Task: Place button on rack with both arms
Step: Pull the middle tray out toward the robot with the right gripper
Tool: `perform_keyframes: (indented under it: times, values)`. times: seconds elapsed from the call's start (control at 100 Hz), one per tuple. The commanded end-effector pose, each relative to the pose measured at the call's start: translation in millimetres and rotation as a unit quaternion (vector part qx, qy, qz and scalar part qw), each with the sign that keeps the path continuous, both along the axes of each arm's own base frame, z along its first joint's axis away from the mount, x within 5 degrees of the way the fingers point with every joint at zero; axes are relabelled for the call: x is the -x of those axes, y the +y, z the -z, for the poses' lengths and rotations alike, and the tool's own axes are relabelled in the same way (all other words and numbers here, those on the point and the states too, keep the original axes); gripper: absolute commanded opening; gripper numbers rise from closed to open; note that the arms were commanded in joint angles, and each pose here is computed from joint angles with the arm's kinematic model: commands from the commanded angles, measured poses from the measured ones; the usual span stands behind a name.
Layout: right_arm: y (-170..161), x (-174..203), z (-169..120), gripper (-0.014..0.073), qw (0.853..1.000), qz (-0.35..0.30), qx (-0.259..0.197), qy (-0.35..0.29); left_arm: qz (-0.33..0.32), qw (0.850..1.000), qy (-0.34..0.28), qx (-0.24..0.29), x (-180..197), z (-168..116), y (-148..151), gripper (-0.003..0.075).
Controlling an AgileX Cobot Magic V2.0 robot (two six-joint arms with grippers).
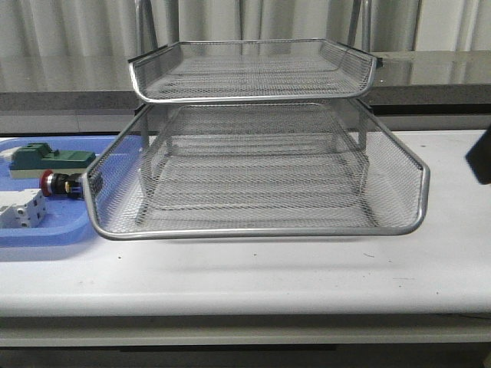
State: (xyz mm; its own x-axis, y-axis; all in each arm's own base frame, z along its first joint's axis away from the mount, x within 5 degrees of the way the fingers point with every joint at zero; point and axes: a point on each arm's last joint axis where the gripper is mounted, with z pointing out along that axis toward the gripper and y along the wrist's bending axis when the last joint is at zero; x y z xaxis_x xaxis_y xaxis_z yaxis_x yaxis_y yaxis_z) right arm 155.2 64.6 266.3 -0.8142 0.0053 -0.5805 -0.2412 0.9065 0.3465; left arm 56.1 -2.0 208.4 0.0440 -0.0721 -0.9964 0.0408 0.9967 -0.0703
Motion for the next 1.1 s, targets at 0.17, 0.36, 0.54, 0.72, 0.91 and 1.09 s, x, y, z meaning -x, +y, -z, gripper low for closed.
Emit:
perform_keyframes:
  times: [0.17, 0.36, 0.54, 0.72, 0.91, 1.09]
  values:
    - [-29.8, 21.4, -58.2, 0.0433, 0.988, 0.069, 0.093, -0.107, 0.001, 0.999, -0.042, 0.010, 1.6, 1.8, -0.1, -0.0020]
    - [-44.9, 46.2, -80.9, 0.0433, 0.975, 0.101, 0.120, -0.156, 0.001, 0.999, -0.042, 0.010, 1.6, 1.8, -0.1, -0.0020]
    - [-51.3, 65.1, -87.3, 0.0395, 0.969, 0.109, 0.121, -0.185, 0.001, 0.999, -0.042, 0.010, 1.6, 1.8, -0.1, -0.0020]
    - [-56.0, 77.1, -92.8, 0.0125, 0.961, 0.116, 0.123, -0.217, 0.001, 0.999, -0.042, 0.010, 1.6, 1.8, -0.1, -0.0020]
    - [-56.9, 80.5, -94.2, -0.0103, 0.960, 0.118, 0.121, -0.226, 0.001, 0.999, -0.042, 0.010, 1.6, 1.8, -0.1, -0.0020]
    - [-56.9, 80.6, -94.0, -0.0109, 0.960, 0.118, 0.121, -0.225, 0.001, 0.999, -0.042, 0.010, 1.6, 1.8, -0.1, -0.0020]
